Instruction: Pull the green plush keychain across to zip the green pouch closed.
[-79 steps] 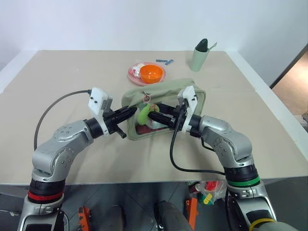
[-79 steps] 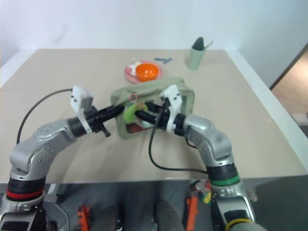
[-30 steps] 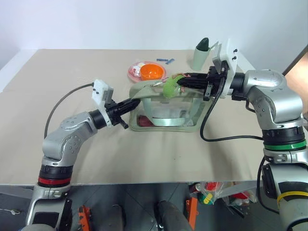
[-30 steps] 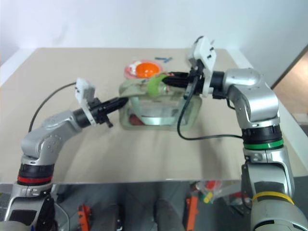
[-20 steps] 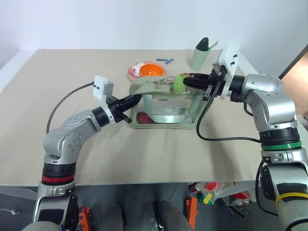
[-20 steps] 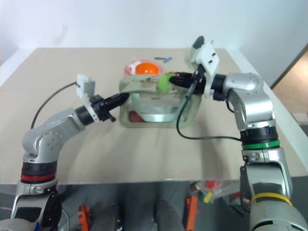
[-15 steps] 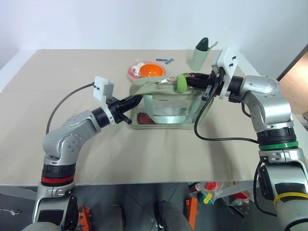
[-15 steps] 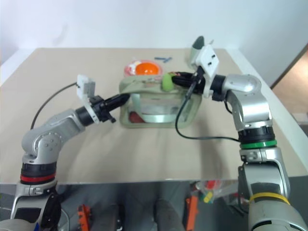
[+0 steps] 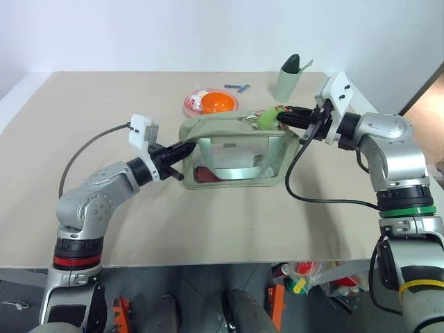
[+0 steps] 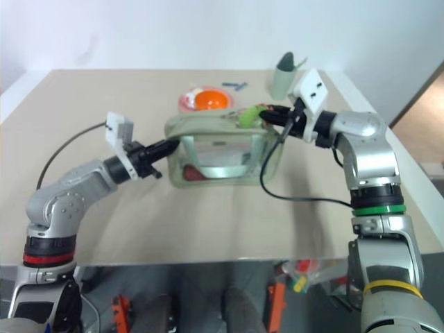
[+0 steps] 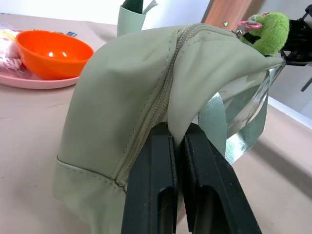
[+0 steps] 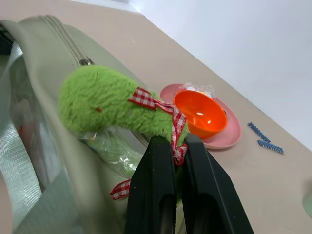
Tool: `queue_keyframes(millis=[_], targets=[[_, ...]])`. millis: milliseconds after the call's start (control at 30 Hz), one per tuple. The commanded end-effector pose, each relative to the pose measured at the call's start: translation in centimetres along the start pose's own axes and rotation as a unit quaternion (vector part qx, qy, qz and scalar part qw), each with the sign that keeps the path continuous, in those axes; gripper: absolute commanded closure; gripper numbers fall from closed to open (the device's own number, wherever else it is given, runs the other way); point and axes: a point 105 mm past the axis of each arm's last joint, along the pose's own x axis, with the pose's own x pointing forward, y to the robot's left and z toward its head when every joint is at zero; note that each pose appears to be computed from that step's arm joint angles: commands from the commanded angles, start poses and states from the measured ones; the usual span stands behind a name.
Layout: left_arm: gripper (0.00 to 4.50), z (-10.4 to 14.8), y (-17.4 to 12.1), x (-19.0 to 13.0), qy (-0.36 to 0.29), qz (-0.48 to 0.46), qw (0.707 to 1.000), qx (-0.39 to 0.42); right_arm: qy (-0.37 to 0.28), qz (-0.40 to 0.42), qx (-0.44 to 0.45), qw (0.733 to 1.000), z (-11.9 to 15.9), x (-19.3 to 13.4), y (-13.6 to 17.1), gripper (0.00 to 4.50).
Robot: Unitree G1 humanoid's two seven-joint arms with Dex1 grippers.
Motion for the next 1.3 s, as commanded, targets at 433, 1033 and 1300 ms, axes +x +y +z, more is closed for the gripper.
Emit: queue_keyframes(millis=[433,1033,1300], targets=[[4.50,1.7,-0.9,-0.3,-0.021,0.003,0.997,0.073,0.119,-0.191,-0.022,0.974,-4.5,-8.0,-6.2,4.46],[4.50,1.5,-1.3,0.4,-0.017,0.000,0.995,0.095,0.179,-0.083,-0.043,0.979,-13.2,-0.8,4.3,4.46],[3.09,0.7,-1.8,-0.4,0.010,-0.036,0.992,0.124,0.066,-0.131,0.003,0.989,-8.4,-2.6,0.7,3.15]])
